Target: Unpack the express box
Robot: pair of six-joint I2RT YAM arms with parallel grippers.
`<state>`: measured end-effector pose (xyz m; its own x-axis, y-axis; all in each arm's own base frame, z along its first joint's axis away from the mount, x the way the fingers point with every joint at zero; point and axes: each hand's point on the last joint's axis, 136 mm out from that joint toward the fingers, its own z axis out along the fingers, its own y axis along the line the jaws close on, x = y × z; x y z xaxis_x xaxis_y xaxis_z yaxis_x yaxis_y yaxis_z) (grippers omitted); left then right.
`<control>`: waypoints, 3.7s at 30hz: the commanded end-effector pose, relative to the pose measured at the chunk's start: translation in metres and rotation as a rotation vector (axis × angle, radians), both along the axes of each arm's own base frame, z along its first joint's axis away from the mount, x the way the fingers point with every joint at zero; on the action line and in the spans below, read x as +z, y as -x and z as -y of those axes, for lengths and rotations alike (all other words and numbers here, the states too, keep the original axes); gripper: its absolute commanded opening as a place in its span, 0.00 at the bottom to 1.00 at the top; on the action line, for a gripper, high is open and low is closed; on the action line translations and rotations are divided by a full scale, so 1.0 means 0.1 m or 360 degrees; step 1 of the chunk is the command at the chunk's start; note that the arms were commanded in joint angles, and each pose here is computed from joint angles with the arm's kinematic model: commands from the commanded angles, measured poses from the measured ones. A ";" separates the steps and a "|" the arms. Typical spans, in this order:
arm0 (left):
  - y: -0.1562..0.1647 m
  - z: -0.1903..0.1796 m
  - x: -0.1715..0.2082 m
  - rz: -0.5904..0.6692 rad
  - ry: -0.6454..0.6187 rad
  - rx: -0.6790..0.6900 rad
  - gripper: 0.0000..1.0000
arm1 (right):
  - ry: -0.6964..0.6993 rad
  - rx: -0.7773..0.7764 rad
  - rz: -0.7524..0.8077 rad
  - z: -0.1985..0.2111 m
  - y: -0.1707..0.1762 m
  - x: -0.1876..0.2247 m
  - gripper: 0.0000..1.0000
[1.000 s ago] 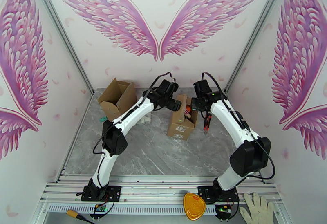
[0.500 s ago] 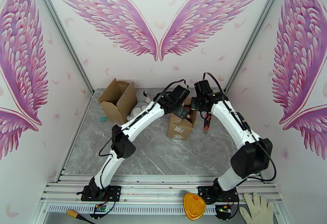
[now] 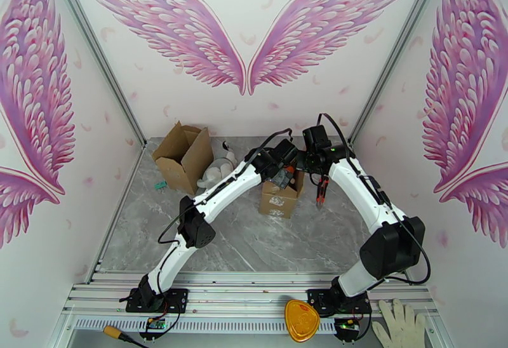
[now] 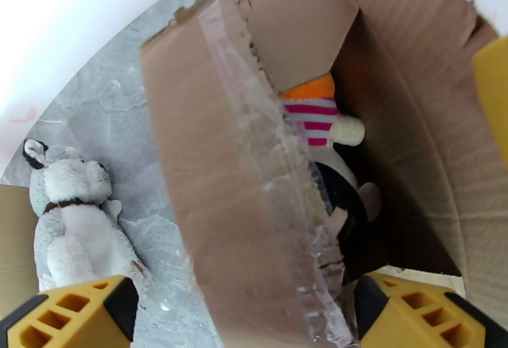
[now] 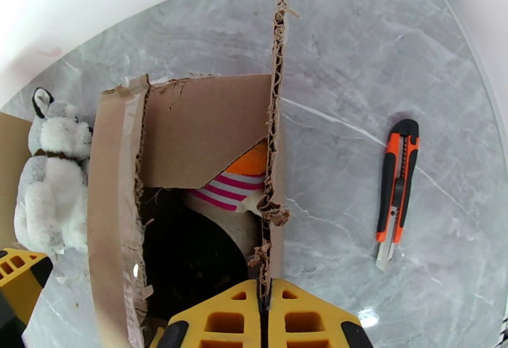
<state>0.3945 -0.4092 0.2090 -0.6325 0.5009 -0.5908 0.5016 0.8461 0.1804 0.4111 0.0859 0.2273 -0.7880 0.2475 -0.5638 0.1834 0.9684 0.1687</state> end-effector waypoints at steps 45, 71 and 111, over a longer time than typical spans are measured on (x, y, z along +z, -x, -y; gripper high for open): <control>-0.49 -0.94 0.33 -0.0172 0.0269 0.0292 0.28 | -0.0098 0.0103 0.0083 -0.11 0.03 -0.24 0.00; -0.61 -1.02 0.33 -0.0407 0.0727 0.0188 0.02 | -0.0387 0.0246 0.0388 -0.02 -0.02 -0.42 0.26; -0.50 -0.53 1.37 0.0390 0.0591 0.0150 0.00 | -0.0429 0.0062 0.0200 -0.81 -0.57 0.08 0.17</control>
